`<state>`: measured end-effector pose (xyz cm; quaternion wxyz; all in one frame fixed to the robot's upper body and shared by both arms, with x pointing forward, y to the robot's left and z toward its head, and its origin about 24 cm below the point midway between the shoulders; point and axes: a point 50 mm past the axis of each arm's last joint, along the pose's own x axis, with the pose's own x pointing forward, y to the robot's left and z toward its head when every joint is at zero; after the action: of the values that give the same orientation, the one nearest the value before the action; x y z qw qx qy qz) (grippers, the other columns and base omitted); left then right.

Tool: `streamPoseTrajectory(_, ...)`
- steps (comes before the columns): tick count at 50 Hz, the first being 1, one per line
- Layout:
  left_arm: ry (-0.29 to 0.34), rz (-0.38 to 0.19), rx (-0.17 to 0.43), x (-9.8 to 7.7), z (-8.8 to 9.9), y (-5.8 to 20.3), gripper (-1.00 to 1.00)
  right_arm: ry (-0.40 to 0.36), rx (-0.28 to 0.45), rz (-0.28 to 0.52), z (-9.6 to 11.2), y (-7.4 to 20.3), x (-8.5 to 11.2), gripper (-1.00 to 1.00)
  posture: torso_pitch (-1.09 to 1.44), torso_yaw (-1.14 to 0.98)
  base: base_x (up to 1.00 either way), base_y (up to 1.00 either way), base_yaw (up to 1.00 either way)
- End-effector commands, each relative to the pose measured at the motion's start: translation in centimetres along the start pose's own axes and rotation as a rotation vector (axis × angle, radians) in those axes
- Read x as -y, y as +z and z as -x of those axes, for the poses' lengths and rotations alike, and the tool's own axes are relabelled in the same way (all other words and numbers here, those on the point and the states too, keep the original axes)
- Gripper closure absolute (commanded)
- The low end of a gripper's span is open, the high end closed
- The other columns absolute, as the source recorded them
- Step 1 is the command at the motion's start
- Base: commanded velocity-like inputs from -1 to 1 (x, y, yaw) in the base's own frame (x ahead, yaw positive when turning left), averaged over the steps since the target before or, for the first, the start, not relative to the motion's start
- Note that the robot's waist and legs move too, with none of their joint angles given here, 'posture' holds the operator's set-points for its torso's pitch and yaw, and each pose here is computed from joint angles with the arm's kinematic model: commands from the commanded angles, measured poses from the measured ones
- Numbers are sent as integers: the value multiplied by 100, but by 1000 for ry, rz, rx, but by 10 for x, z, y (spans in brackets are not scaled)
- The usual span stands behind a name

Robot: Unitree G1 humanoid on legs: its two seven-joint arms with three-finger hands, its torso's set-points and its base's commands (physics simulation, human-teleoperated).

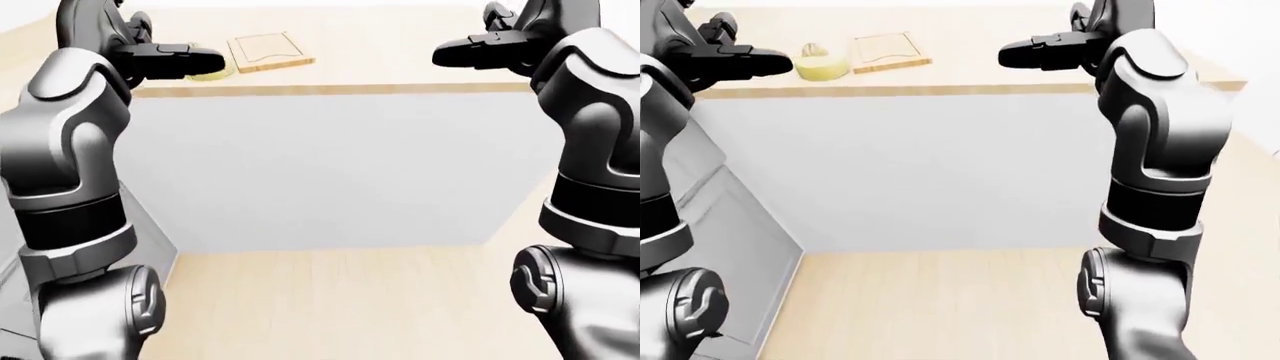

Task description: Place the bread and cheese on the cutting board.

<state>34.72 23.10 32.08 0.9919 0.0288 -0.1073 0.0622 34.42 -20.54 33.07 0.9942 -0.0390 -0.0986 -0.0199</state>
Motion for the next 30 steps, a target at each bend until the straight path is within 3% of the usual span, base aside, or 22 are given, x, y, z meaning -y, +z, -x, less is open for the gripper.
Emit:
streamPoseTrajectory(1,-5,-2,112,1,2,24,-100,-6,96,-6,5,21,1,-100,0,0,0,0,0)
streamPoseTrajectory(12,2,-25,103,-5,5,16,-100,-13,85,-12,6,10,0,-100,0,0,0,32,0)
streamPoseTrajectory(30,-12,-30,79,2,3,4,-100,-19,68,-5,8,1,2,-100,0,0,0,32,0)
